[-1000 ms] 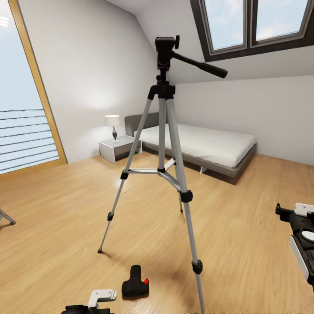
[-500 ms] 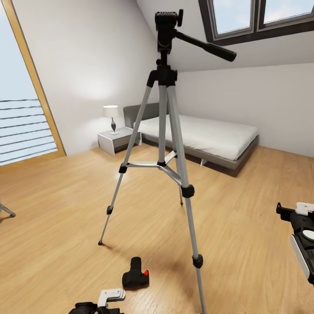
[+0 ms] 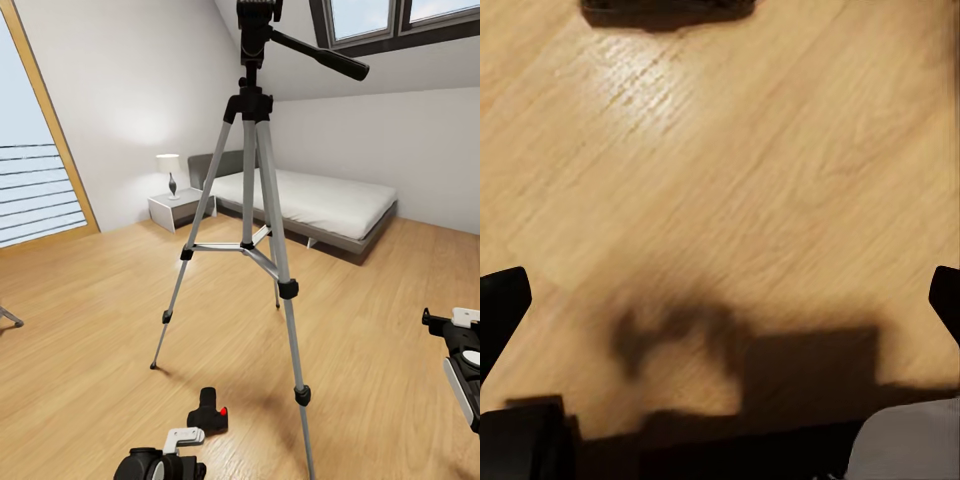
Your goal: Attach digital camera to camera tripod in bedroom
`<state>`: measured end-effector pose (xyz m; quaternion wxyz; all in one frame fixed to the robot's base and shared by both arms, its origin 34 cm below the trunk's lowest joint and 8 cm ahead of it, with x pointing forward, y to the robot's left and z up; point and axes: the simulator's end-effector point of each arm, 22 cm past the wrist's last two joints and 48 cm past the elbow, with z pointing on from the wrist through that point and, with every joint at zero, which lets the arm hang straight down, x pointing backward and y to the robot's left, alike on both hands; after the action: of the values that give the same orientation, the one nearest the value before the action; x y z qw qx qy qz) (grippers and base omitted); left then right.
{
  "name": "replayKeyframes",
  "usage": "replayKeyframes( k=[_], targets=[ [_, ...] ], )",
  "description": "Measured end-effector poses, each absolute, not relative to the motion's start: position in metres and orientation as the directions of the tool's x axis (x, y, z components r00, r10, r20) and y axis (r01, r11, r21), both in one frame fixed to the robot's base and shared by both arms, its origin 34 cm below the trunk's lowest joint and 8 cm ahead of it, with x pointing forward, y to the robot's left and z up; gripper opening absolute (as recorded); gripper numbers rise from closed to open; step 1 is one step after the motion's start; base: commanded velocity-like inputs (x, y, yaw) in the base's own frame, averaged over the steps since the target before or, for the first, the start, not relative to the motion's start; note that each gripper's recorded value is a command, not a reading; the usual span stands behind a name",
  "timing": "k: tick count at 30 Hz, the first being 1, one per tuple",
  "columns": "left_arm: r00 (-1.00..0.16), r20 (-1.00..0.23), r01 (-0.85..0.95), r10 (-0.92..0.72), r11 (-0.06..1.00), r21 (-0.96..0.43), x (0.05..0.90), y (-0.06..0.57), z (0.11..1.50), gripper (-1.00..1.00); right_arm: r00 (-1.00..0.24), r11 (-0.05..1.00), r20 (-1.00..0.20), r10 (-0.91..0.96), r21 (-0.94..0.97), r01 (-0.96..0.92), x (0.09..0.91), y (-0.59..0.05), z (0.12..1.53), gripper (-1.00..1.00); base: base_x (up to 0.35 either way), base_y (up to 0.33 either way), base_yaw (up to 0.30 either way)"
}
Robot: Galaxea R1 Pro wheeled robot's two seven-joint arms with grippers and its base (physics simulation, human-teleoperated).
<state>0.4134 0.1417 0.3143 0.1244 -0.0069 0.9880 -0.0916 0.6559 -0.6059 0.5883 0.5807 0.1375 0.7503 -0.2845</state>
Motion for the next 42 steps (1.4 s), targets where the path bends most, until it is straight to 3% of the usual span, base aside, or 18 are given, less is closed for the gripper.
replayKeyframes(
  k=[16, 25, 42],
  targets=[
    [-0.960, -0.277, 0.085, 0.029, 0.978, -0.192, 0.440, 0.118, 0.322, 1.00, -0.288, 0.801, -0.949, -0.125, -0.268, 0.536, 0.656, -0.605, 0.588, 1.00, 0.000, 0.000, 0.000],
    [-0.960, -0.259, 0.153, 0.106, 0.974, -0.168, 0.498, 0.105, 0.319, 1.00, -0.289, 0.803, -0.949, -0.125, -0.268, 0.532, 0.657, -0.603, 0.588, 1.00, 0.000, 0.000, 0.000],
    [-0.909, -0.351, 0.266, 0.224, 0.961, -0.076, 0.613, 0.094, 0.380, 1.00, -0.308, 0.834, -0.936, -0.172, -0.305, 0.460, 0.672, -0.572, 0.579, 1.00, 0.000, 0.000, 0.000]
  ],
)
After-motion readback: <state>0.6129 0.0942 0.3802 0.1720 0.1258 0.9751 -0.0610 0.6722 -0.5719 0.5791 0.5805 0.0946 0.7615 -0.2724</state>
